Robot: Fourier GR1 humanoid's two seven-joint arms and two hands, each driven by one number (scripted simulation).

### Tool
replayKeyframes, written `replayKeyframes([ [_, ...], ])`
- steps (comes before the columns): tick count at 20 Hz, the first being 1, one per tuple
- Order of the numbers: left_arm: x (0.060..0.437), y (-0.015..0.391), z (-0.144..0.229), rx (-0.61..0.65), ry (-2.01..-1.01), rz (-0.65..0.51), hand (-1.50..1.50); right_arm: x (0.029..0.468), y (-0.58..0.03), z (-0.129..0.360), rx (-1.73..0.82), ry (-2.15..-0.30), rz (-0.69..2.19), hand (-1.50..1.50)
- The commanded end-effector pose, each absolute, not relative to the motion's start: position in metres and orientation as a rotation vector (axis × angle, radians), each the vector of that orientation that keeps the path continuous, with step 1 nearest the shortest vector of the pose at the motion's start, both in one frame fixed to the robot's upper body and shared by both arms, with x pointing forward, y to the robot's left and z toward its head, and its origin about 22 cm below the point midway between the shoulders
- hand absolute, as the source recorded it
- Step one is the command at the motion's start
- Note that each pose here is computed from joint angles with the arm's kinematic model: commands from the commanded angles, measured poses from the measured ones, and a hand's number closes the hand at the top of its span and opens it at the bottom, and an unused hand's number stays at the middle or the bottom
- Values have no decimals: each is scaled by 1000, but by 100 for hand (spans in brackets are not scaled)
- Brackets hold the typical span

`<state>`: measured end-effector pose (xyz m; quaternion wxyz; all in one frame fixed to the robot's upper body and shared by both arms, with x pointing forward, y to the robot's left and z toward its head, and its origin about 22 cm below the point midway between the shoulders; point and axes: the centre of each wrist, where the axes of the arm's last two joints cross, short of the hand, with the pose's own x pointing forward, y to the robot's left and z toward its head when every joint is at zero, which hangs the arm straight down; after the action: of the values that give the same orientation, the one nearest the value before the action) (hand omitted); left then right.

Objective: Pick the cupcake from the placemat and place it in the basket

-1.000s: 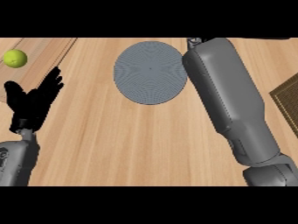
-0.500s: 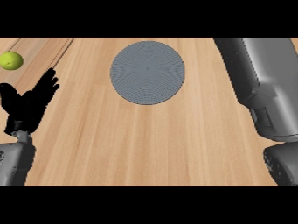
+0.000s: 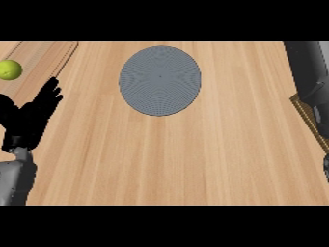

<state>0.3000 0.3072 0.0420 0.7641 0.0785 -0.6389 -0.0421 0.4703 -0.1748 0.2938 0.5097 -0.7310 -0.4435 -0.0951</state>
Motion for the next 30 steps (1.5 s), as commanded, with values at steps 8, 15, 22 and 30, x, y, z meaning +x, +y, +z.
replayKeyframes([
  [8, 296, 308, 39, 206, -1382, -60, 0, 462, -250, 265, -1764, -853, -325, 150],
  [15, 292, 314, 35, 200, -1357, -61, 0, 440, -269, 214, -1686, -924, -422, 150],
  [22, 292, 318, 47, 193, -1385, -86, 0, 424, -321, 201, -1749, -820, -655, -150],
  [30, 291, 327, 34, 201, -1387, -78, 0, 414, -339, 183, -1741, -902, -535, -150],
])
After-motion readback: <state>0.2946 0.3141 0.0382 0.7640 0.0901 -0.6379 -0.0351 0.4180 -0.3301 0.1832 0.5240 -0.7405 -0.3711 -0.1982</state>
